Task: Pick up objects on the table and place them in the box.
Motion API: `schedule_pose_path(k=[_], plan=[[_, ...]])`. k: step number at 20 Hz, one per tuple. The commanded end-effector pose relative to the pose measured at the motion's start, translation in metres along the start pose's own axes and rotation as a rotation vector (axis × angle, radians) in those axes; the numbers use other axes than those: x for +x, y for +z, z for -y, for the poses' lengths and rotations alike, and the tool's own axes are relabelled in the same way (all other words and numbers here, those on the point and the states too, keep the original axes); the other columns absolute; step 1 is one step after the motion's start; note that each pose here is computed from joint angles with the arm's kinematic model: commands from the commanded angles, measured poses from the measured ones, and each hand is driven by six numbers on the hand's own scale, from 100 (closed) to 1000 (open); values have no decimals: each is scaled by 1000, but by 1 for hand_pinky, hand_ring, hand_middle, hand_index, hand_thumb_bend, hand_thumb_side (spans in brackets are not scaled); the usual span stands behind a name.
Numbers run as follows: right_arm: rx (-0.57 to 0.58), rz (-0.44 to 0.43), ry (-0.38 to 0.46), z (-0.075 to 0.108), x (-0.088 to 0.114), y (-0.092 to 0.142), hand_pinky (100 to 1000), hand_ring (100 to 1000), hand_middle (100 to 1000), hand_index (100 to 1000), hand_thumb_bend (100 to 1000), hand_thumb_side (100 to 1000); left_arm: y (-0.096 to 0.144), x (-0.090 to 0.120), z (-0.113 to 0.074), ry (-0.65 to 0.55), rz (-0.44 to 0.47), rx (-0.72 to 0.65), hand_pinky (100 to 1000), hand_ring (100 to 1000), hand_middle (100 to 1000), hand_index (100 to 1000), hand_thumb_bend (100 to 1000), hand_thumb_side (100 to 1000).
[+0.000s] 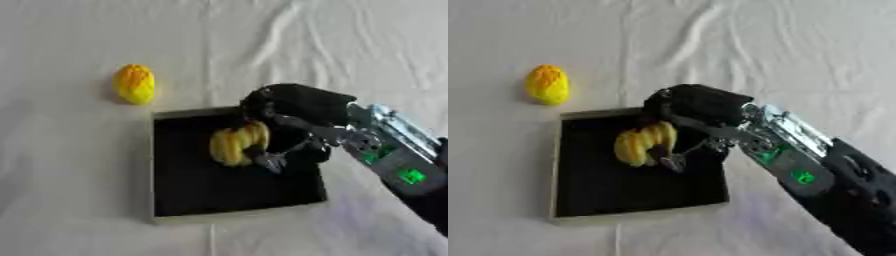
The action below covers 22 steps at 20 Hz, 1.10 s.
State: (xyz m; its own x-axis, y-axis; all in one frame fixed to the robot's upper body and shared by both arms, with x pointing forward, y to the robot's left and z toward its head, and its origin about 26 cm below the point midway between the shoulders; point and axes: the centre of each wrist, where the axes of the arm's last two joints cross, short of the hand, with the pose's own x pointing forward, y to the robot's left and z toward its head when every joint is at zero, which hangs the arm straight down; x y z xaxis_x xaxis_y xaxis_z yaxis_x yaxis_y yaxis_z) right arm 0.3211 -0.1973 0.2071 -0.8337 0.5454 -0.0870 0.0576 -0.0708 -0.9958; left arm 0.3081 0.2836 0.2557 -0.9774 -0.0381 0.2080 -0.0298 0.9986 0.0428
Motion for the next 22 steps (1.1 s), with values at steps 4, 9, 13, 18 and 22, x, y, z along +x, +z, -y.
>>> schedule_pose_path(k=[4,9,13,18,22], plan=[[-6,40,127,5,1,6,898,936,819,902,100,473,-5,4,0,5,16,-15,854,799,731,840,100,614],[-101,100,124,21,10,14,908,935,785,908,100,590,-5,4,0,4,15,-18,855,799,732,840,100,614],[-201,131,52,36,8,21,904,920,742,896,100,509,-5,4,0,5,11,-21,855,800,732,840,100,615],[-378,148,-77,65,-5,32,907,902,673,875,100,290,-6,5,0,6,13,-24,855,800,733,840,100,614],[-585,153,-248,87,-22,57,922,886,609,843,100,451,-13,6,-2,-12,23,-55,855,801,735,842,100,605]])
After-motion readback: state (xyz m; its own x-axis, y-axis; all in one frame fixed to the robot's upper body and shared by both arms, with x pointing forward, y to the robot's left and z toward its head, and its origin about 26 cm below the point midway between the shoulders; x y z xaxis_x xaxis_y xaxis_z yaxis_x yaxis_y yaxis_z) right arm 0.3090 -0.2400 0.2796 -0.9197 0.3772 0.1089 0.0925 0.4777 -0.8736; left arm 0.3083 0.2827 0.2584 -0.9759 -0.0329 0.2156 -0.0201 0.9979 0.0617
